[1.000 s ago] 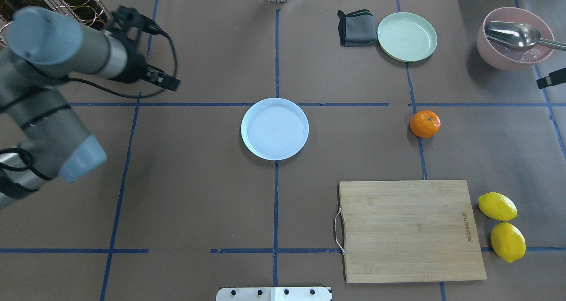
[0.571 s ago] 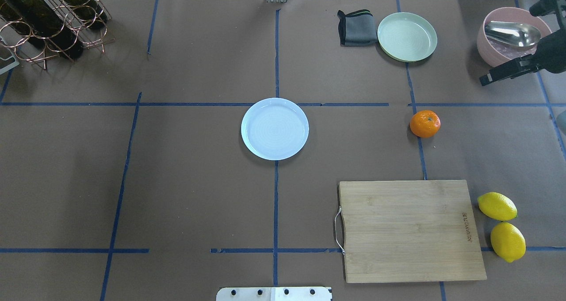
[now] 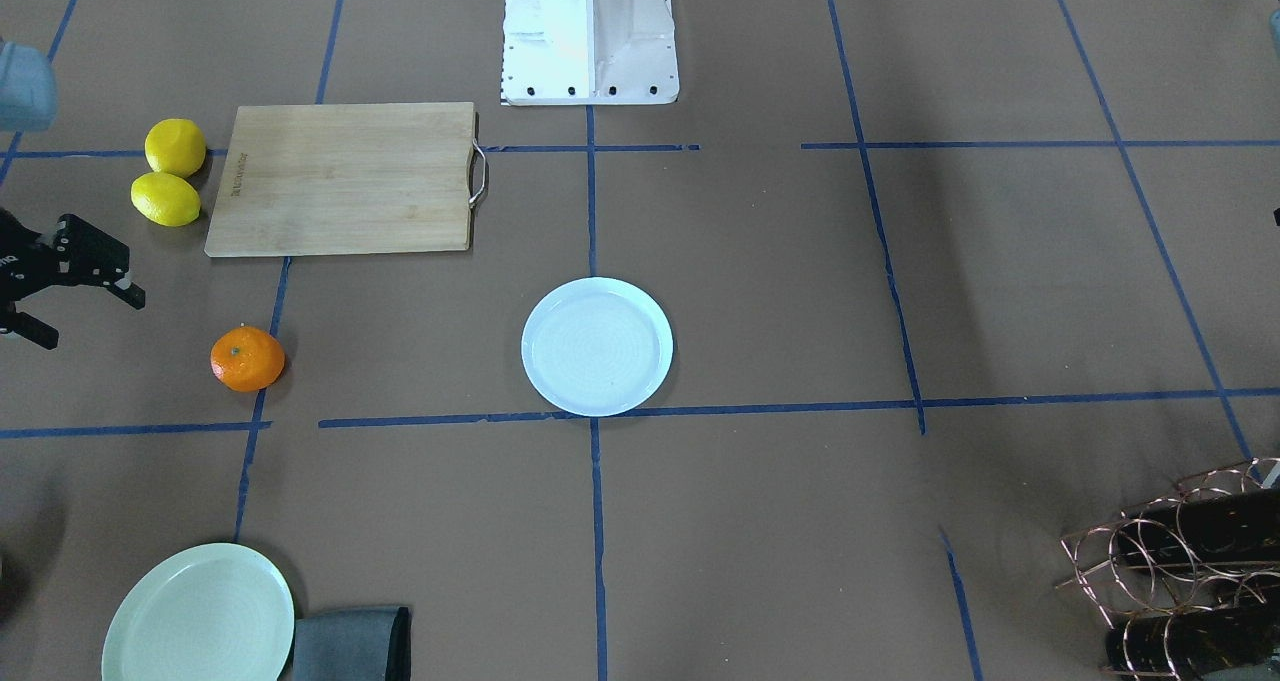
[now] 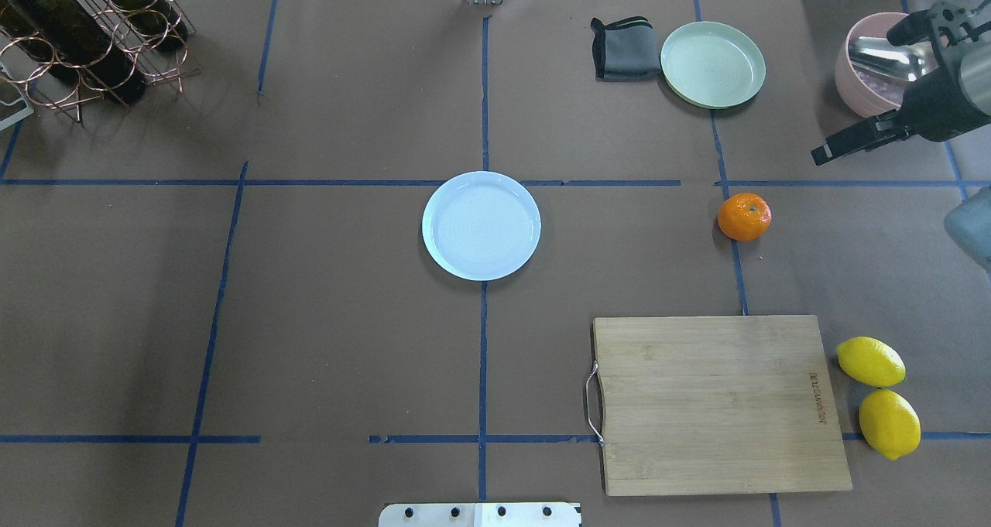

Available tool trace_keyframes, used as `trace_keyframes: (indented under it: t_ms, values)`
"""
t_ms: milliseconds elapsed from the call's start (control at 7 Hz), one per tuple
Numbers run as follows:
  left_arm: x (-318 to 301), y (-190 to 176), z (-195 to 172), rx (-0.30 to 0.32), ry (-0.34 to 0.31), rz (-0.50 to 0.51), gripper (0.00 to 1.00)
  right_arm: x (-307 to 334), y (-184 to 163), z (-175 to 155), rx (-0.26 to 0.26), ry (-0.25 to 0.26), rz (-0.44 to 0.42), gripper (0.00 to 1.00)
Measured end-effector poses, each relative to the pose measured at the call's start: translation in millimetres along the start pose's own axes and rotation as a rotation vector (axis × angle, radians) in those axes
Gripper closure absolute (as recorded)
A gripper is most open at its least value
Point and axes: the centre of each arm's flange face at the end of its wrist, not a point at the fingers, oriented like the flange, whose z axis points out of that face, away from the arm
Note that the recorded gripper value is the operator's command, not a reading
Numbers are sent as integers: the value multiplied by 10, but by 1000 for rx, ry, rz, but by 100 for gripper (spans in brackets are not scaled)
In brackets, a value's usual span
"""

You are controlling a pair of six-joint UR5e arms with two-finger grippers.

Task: Pick orange to plate
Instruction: 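Lower the open right gripper over the orange, then close the right gripper on the orange and lift it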

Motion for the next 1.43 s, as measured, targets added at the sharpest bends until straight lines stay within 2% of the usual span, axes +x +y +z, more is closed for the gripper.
trace_keyframes:
  t_ms: [286, 429, 571, 857, 1429]
  values:
    - [-16, 3, 5, -29, -4, 22, 0, -240, 102, 504, -9, 98, 23, 0]
    - [-10, -11, -4, -30, -5, 26, 0, -427, 124, 807, 4, 149, 45, 0]
    - [-7, -14, -10, -29, -5, 27, 0, -650, 89, 1054, 19, 171, 53, 0]
    - [-1, -19, -18, -27, -5, 30, 0, -849, 85, 1319, 23, 191, 47, 0]
    - [4, -29, -23, -25, -4, 32, 0, -806, 130, 1455, 17, 232, 34, 0]
